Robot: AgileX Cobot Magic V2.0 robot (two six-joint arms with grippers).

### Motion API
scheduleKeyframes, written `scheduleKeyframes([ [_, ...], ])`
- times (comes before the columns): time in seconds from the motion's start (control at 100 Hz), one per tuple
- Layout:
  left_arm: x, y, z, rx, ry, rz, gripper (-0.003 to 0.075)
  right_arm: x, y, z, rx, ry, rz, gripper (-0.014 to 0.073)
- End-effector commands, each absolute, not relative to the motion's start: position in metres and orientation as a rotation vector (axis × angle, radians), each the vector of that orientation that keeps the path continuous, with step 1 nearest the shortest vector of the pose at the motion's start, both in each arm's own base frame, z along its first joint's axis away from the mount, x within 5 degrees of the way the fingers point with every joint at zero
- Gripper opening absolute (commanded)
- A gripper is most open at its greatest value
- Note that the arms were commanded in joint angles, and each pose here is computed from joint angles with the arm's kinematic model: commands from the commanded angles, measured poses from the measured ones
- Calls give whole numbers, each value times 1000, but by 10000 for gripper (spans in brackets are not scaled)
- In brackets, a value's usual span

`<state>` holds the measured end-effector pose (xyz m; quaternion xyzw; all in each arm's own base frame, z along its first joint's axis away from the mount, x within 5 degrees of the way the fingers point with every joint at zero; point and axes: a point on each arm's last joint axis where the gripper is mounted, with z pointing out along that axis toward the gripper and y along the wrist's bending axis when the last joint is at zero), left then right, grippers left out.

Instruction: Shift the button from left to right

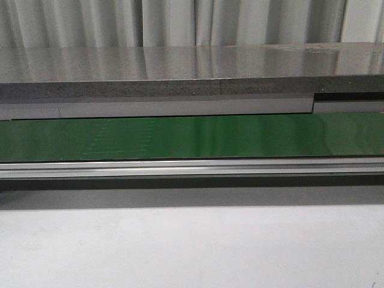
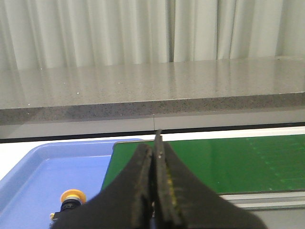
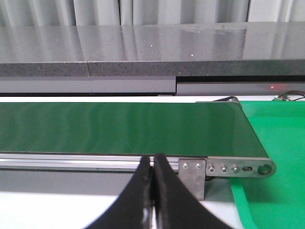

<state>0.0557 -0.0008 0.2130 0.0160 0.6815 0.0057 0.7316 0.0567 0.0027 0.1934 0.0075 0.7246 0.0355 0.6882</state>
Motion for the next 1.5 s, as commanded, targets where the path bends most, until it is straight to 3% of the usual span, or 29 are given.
scheduleKeyframes([
  [0.0, 54, -1, 207, 31, 1430, -2, -19, 55, 2, 208, 12, 1506, 66, -66],
  [0.47, 53, -1, 214, 30, 1390, -2, -19, 55, 2, 208, 12, 1506, 66, -66],
  [0.71, 48, -1, 251, 27, 1473, -1, -19, 55, 2, 208, 12, 1506, 66, -66],
  [1.06, 61, 0, 326, 28, 1850, 11, -19, 55, 2, 208, 12, 1506, 66, -66],
  [1.26, 84, 0, 338, 30, 2112, 18, -19, 55, 2, 208, 12, 1506, 66, -66],
  [1.49, 105, -1, 332, 29, 2198, 8, -19, 55, 2, 208, 12, 1506, 66, -66],
])
